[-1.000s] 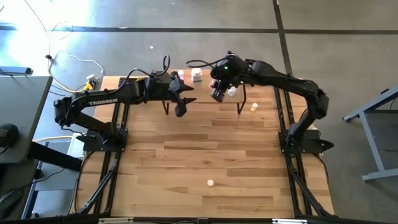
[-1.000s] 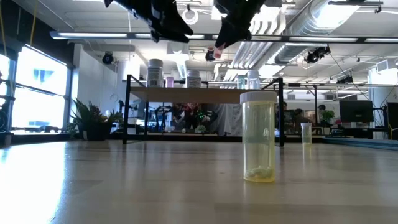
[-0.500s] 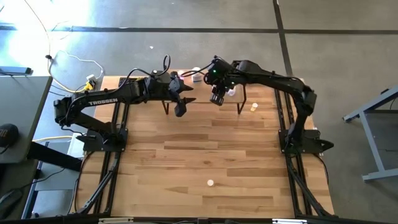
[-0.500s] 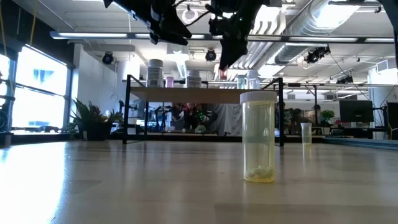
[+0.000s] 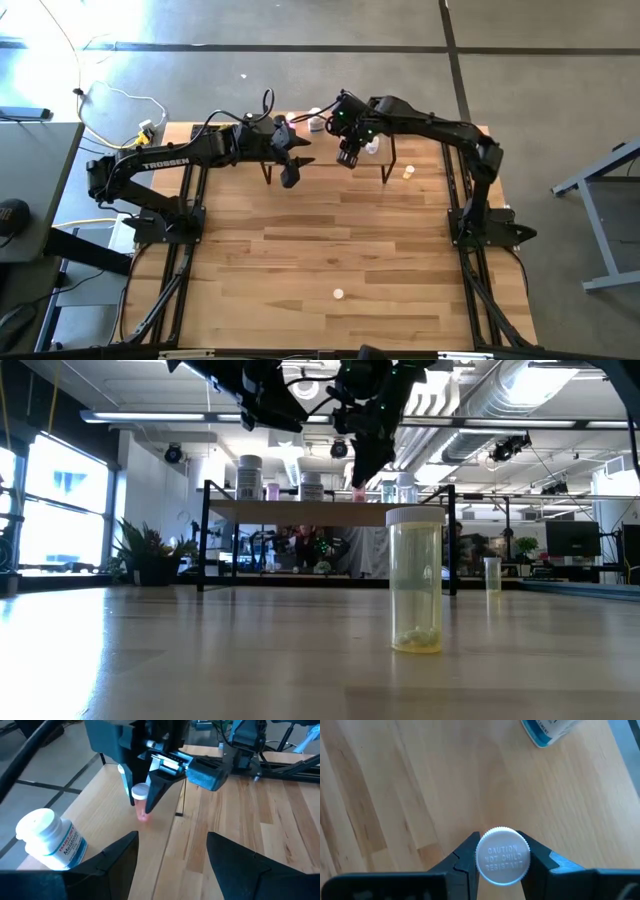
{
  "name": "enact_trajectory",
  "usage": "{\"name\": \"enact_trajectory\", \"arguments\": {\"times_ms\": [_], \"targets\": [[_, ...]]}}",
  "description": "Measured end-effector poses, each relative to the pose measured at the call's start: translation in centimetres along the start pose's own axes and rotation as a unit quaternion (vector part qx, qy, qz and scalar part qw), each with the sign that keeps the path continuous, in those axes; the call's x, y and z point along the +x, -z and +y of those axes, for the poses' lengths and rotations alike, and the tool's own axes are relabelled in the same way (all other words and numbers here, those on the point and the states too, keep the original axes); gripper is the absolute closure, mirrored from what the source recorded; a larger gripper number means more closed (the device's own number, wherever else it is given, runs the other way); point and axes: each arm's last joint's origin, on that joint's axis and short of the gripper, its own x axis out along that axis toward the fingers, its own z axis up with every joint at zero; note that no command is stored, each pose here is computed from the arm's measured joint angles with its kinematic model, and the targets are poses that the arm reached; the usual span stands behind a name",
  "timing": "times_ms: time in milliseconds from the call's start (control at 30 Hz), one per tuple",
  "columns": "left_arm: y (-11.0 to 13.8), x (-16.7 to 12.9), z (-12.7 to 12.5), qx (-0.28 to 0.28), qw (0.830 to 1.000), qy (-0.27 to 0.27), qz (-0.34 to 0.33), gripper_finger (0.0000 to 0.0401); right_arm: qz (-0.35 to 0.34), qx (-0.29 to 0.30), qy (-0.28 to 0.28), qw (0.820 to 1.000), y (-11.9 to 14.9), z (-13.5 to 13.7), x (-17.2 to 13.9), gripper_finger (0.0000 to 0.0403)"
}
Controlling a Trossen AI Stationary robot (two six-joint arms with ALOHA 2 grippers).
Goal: Pick and place medicine bottles onto shelf by color
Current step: Put the red pill bottle on the shelf, then put the bottom yellow pill bottle on the shelf
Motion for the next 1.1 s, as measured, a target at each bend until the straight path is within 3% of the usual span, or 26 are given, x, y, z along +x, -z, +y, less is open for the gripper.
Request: {"name": "enact_trajectory", "arguments": {"times_ms": [333,700,867,1100], "targets": [[0.0,0.0,-0.1,-0.002,1.0,0.001,0.0,0.0178,0.01,0.005,-0.004,1.0,0.1,-0.3,0.5,0.0308],[0.2,0.0,-0.8,0.0,1.0,0.012,0.013,0.0178,0.004,0.005,0.002,1.0,0.0,-0.4,0.4,0.0256],[0.4,0.0,-0.9,-0.04,0.999,0.015,0.027,0.0178,-0.005,0.012,0.003,1.0,-0.3,-0.4,0.0,0.0234],[1.1,-0.1,-1.3,-0.097,0.992,0.045,0.062,0.0178,-0.024,0.04,0.005,0.999,-1.3,-0.6,-2.9,0.0226]]}}
